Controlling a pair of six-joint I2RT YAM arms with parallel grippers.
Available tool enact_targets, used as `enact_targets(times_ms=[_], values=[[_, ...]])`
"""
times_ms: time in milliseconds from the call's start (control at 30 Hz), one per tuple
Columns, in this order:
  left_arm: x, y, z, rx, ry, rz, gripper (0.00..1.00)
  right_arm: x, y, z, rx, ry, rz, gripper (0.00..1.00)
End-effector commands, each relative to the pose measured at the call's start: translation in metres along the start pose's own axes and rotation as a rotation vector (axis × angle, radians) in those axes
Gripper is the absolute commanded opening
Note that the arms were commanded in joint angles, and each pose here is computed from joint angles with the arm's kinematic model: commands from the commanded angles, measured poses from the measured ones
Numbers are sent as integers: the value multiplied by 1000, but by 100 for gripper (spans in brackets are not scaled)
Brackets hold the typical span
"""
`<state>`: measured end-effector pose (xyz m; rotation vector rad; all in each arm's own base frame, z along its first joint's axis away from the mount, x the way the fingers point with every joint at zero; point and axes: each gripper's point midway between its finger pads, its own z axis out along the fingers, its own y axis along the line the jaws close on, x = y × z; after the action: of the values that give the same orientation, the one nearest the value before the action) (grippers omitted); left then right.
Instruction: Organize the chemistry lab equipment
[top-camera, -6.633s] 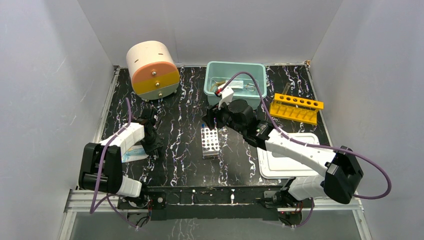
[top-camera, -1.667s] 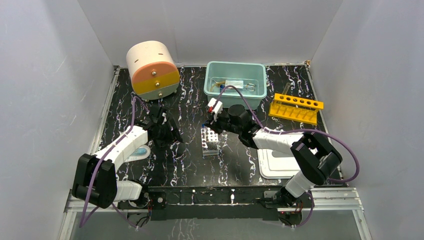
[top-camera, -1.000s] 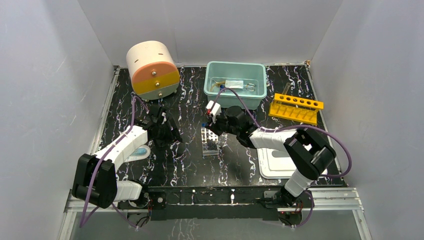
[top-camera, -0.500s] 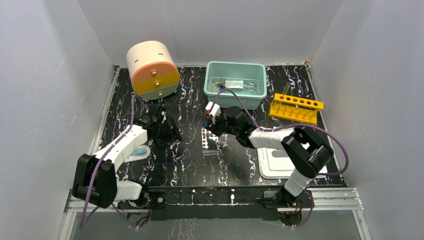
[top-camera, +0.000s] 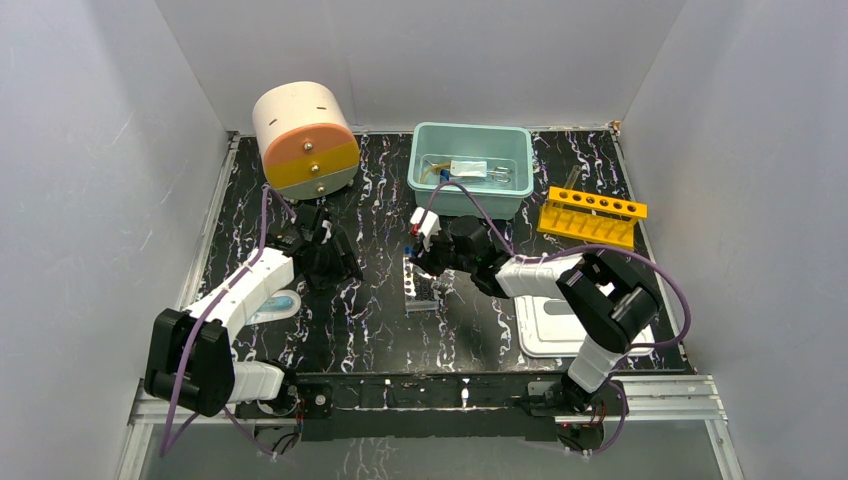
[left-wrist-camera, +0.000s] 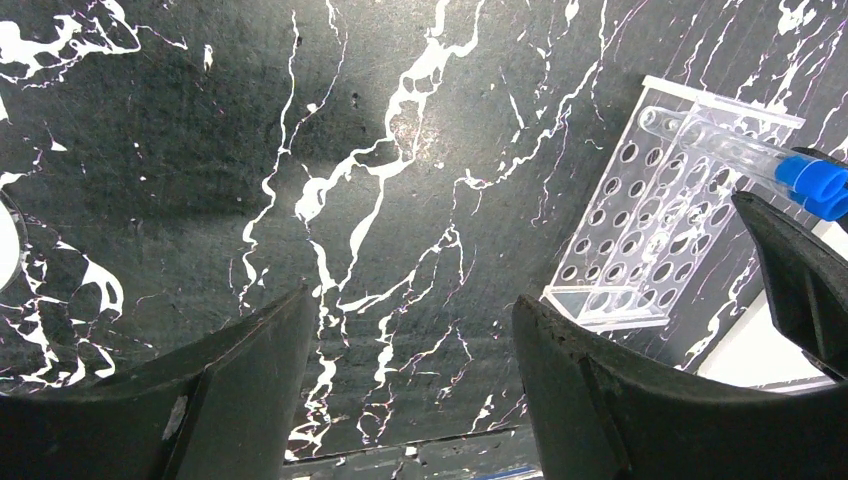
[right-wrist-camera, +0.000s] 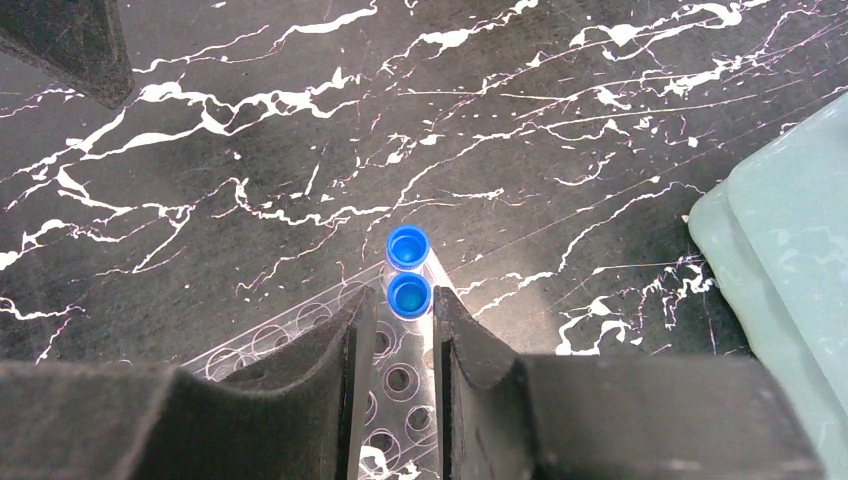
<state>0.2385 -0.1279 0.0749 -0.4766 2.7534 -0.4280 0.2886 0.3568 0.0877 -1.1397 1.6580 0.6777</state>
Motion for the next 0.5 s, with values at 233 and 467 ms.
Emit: enact_targets(times_ms=[233, 467], values=[[-8, -4, -9, 13, -26, 0, 70, -27, -7, -6, 43, -60, 34, 40], [-7, -3, -9, 14, -26, -4, 70, -29, -16, -12, 106, -48, 59, 43]])
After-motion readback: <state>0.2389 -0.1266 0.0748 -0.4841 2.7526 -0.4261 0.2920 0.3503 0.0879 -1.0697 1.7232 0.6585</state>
